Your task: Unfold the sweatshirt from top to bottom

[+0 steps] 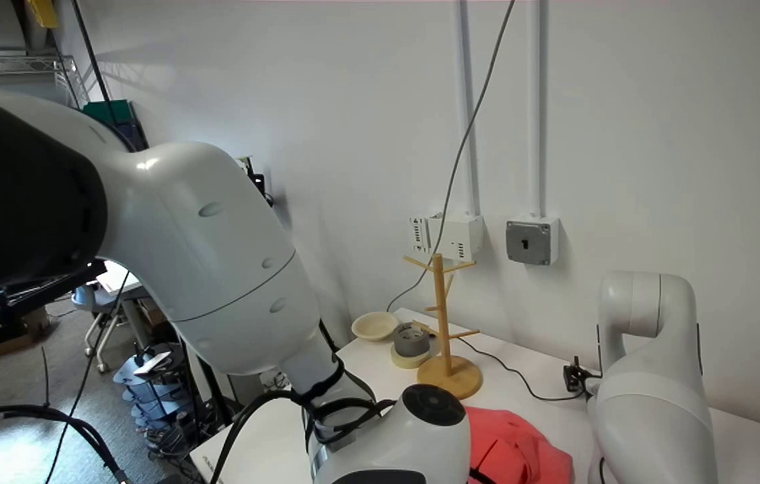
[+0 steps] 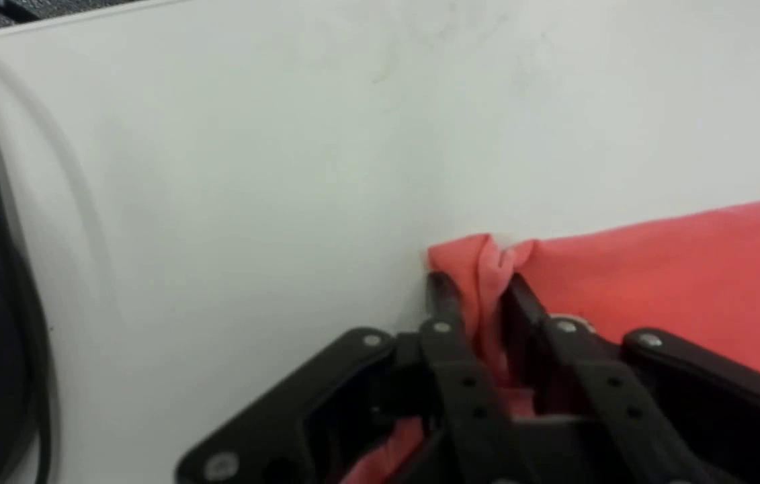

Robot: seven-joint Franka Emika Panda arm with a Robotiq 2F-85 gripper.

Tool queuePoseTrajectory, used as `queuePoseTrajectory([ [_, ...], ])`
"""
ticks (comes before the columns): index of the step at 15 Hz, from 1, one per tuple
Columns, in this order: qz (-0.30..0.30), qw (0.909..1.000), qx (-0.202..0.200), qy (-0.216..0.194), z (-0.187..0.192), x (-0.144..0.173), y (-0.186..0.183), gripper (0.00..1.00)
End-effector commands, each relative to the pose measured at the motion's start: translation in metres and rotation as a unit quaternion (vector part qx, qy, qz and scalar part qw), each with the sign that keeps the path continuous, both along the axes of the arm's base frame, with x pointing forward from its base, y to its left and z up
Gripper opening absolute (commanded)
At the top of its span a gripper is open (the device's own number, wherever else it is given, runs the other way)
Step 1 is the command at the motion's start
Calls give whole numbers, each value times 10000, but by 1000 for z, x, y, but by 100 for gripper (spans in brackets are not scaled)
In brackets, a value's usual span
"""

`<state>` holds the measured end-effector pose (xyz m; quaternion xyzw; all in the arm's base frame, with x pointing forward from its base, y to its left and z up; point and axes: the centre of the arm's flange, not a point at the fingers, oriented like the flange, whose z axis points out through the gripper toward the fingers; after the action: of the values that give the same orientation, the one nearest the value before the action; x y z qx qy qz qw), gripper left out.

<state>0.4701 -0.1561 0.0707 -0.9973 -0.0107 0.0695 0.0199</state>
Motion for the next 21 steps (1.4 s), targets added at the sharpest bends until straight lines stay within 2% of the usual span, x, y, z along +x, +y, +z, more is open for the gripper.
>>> queuePoseTrajectory([
  [1,24,9999,-98,-125,12,2,7,0],
  [4,176,9993,-268,-175,30,2,17,1],
  [10,943,9926,-748,174,80,1,69,1],
  [13,1533,9830,-858,543,93,4,112,1],
  [16,2064,9717,-883,742,98,7,156,1],
  [21,2753,9553,-781,742,91,7,227,1],
])
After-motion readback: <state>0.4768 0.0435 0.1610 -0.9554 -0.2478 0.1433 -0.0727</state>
